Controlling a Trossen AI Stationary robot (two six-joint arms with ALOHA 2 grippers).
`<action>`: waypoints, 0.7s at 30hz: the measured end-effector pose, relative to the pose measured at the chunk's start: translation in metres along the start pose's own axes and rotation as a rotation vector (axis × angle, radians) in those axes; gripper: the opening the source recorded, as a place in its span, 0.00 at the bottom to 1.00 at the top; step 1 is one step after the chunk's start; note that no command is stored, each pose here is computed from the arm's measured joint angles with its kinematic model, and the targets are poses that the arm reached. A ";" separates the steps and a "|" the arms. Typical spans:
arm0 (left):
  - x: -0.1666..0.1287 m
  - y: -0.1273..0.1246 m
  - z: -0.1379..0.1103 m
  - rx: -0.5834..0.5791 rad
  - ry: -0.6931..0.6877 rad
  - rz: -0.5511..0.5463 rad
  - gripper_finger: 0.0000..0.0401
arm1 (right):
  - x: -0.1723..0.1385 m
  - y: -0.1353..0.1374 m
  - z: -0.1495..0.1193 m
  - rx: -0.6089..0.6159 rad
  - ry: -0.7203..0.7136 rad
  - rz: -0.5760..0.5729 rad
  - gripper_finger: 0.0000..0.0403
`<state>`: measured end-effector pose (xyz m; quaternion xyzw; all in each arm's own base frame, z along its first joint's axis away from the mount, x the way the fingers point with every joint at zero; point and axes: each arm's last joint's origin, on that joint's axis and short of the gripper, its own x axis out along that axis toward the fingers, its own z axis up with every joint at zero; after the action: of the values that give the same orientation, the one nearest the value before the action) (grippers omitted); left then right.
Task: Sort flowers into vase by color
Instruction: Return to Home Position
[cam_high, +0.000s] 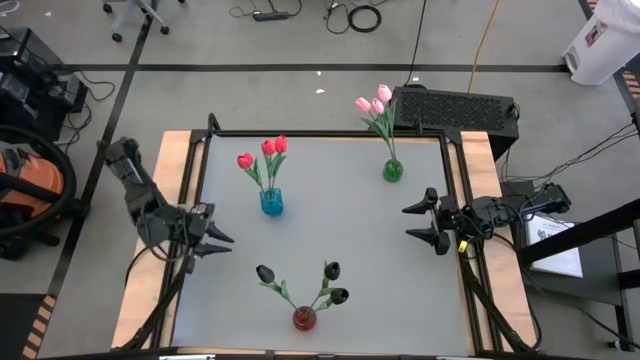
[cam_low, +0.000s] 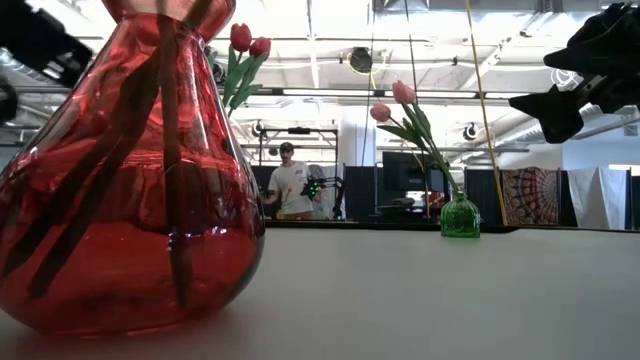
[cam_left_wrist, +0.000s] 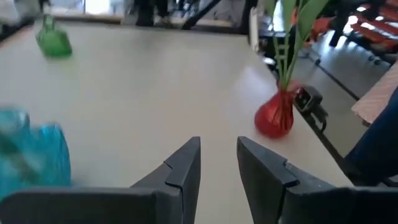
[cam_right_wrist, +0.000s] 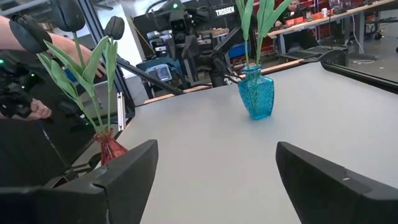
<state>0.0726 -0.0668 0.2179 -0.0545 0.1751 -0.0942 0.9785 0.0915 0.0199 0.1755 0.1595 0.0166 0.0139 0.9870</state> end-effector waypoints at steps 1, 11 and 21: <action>0.001 0.003 0.002 0.019 -0.015 -0.012 0.28 | 0.000 0.000 0.000 0.000 0.000 0.000 0.79; 0.027 0.030 -0.023 0.046 -0.079 -0.108 0.28 | 0.000 0.000 0.000 0.000 0.000 0.000 0.79; 0.041 0.050 -0.046 0.011 -0.182 -0.148 0.28 | 0.000 0.000 0.000 0.000 0.000 0.000 0.79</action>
<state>0.1028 -0.0298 0.1546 -0.0701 0.0806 -0.1618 0.9810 0.0915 0.0199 0.1755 0.1594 0.0166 0.0141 0.9870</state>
